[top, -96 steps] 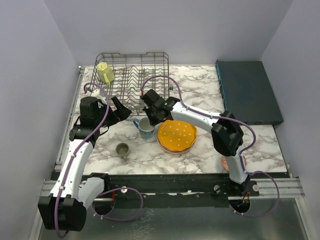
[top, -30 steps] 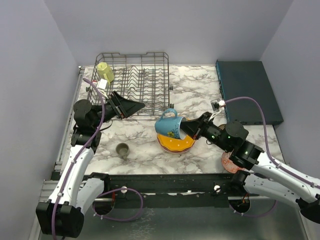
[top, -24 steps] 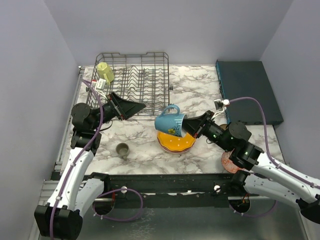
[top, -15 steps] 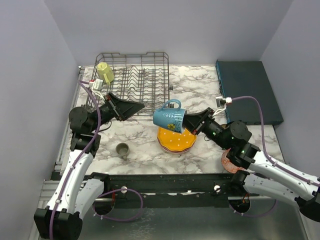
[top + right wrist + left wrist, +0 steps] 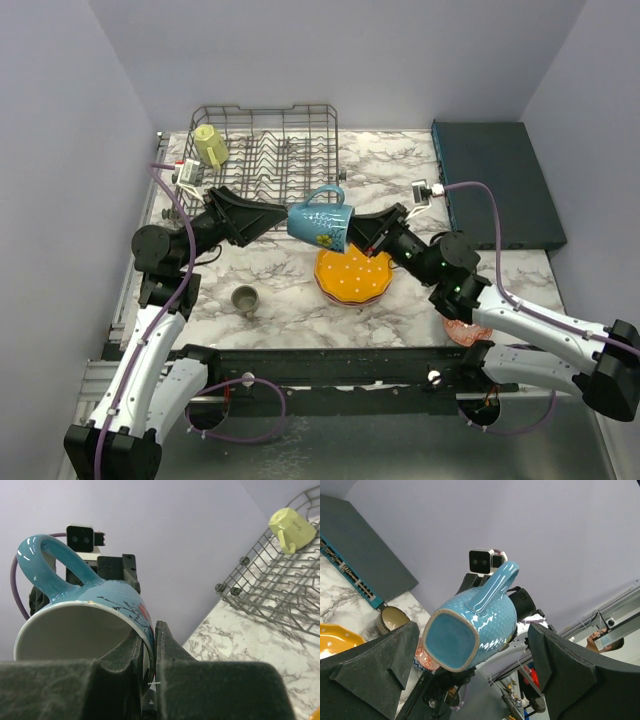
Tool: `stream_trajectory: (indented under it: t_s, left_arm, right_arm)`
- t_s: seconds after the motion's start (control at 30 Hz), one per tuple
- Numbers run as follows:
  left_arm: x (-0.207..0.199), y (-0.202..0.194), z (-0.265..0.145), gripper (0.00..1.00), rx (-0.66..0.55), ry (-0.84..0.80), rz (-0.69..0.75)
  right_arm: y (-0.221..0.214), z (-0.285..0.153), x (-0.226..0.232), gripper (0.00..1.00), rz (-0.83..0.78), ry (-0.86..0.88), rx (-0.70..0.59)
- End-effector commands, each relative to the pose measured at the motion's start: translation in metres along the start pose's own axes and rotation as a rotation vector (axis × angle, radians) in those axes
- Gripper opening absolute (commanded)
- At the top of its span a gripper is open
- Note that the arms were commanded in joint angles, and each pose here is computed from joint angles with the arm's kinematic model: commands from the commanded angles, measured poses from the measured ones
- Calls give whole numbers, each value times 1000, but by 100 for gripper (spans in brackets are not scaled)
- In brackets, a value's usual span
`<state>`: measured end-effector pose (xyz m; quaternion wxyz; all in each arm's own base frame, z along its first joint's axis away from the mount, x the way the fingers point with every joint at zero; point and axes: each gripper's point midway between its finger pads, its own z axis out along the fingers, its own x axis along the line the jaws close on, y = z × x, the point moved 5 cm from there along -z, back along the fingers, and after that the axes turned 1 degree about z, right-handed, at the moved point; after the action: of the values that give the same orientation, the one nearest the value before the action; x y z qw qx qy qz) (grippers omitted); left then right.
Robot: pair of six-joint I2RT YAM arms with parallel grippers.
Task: Load the mixed dishes into the dish rack
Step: Turn the cup upside down in the dish rack.
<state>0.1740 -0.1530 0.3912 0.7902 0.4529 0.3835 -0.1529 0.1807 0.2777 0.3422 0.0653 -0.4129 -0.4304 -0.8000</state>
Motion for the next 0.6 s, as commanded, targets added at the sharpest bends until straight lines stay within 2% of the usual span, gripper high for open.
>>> stream_trajectory:
  t_s: [0.0, 0.57]
  left_arm:
    - [-18, 3, 0, 99, -23, -55, 22]
    - [-46, 6, 0, 99, -47, -146, 42]
  right_arm:
    - [38, 13, 58, 1, 15, 239, -111]
    - [28, 41, 71, 1, 120, 382, -86]
